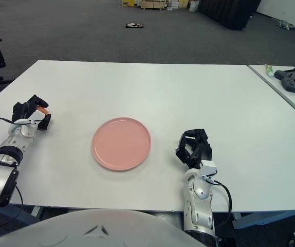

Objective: Put the apple into the plate.

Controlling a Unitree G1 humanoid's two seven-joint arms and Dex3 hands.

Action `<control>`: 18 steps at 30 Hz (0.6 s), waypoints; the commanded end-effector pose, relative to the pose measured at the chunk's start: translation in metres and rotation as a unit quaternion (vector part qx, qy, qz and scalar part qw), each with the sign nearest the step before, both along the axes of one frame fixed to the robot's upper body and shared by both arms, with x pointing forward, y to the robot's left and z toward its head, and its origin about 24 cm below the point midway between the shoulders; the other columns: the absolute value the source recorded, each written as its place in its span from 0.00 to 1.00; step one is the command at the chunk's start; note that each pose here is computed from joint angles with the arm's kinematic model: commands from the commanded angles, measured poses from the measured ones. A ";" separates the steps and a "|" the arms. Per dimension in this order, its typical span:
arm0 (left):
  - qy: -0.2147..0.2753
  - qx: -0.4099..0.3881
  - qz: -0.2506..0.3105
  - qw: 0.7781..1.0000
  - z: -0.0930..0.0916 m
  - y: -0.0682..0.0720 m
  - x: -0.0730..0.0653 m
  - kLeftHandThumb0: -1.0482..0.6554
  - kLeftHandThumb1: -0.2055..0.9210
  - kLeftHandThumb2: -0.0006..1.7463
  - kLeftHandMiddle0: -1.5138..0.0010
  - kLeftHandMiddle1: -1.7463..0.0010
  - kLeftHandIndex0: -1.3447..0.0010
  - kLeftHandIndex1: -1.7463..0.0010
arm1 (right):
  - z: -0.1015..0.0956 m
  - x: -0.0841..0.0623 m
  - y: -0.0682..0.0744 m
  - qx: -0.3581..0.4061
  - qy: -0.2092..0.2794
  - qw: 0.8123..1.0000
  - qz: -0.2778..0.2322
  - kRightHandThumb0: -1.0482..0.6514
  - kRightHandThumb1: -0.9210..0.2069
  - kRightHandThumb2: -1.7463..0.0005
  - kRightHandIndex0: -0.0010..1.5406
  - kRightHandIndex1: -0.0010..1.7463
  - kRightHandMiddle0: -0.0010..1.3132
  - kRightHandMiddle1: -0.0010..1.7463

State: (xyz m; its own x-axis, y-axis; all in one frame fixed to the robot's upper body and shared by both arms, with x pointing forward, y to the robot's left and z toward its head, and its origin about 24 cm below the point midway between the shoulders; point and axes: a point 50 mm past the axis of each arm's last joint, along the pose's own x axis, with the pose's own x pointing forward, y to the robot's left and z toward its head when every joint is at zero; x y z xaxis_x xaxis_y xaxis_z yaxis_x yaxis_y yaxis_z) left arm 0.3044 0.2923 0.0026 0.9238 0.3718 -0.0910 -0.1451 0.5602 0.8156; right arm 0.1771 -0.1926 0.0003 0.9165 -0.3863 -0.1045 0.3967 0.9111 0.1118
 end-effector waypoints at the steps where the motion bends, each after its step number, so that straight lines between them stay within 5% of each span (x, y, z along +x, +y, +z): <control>1: 0.001 -0.008 -0.012 1.000 -0.004 -0.003 -0.003 0.32 0.37 0.83 0.16 0.00 0.49 0.00 | 0.002 0.003 0.001 0.003 -0.009 1.000 0.001 0.38 0.32 0.42 0.47 1.00 0.32 1.00; 18: -0.141 0.002 -0.071 0.987 0.033 -0.017 0.008 0.32 0.38 0.82 0.16 0.00 0.49 0.00 | 0.001 0.003 0.001 0.000 -0.006 1.000 0.002 0.38 0.32 0.42 0.47 1.00 0.32 1.00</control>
